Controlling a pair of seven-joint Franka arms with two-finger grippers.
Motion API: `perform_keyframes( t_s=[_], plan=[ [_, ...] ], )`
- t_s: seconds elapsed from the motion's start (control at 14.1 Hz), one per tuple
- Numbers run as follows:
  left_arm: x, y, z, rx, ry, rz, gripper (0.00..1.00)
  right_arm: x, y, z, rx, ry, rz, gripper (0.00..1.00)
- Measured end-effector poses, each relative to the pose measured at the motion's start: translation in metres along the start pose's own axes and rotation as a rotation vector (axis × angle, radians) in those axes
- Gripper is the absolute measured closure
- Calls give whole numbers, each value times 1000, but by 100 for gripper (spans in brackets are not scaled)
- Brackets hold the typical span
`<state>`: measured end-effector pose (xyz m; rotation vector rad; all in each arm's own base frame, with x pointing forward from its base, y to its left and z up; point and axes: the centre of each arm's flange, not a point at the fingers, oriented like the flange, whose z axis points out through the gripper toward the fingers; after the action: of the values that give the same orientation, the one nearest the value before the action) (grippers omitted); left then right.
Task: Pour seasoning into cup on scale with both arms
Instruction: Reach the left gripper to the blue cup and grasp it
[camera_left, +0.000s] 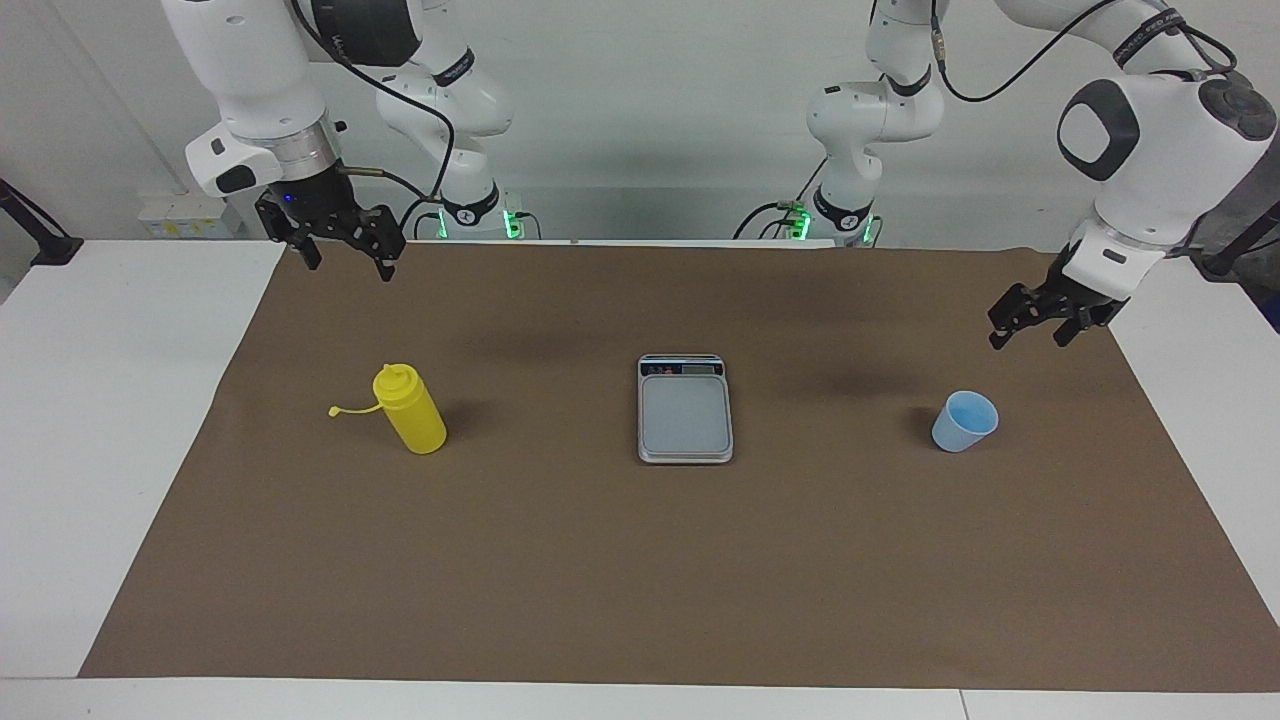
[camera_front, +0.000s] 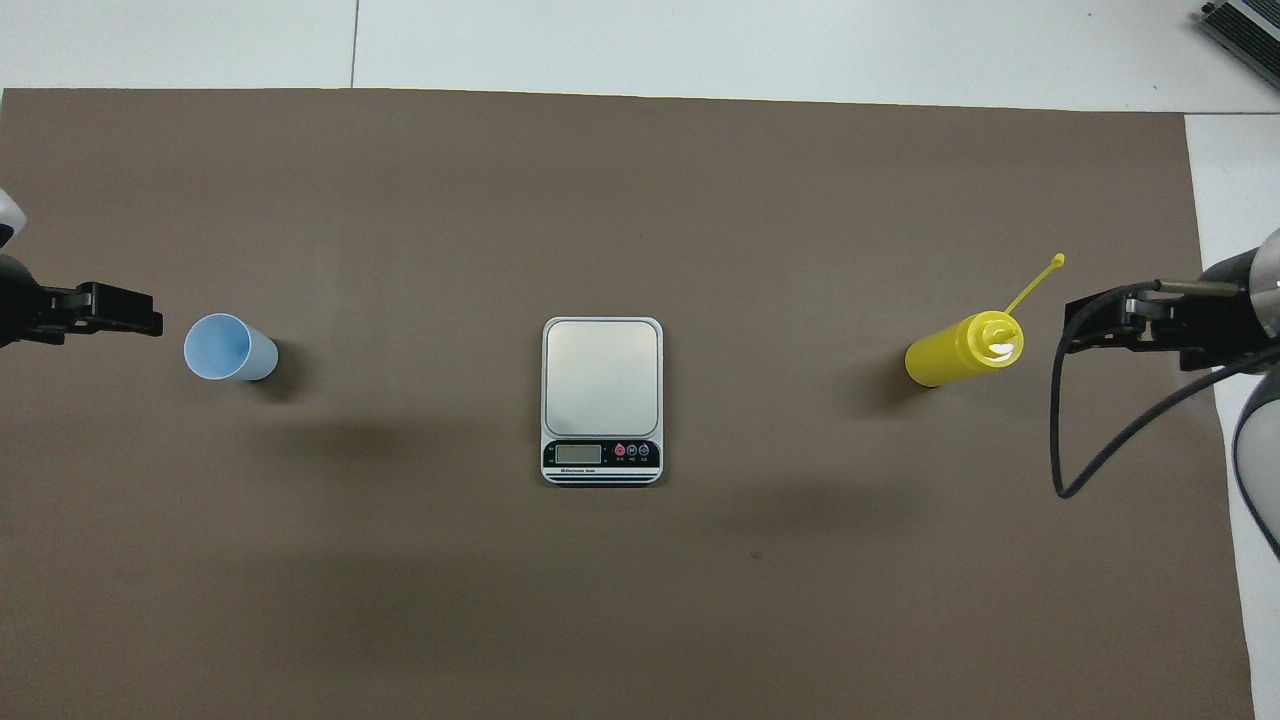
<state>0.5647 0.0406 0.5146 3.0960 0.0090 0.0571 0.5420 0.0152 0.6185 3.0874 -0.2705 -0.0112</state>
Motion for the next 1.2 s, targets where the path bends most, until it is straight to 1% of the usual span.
perform_keyframes(
  t_s=[0.71,1.2],
  plan=[
    [-17,-19,93,14,57,-19,0,0,0,0,0,0,0,0],
    [-28,-25,126,22,85,-29,0,0,0,0,0,0,0,0]
  ],
)
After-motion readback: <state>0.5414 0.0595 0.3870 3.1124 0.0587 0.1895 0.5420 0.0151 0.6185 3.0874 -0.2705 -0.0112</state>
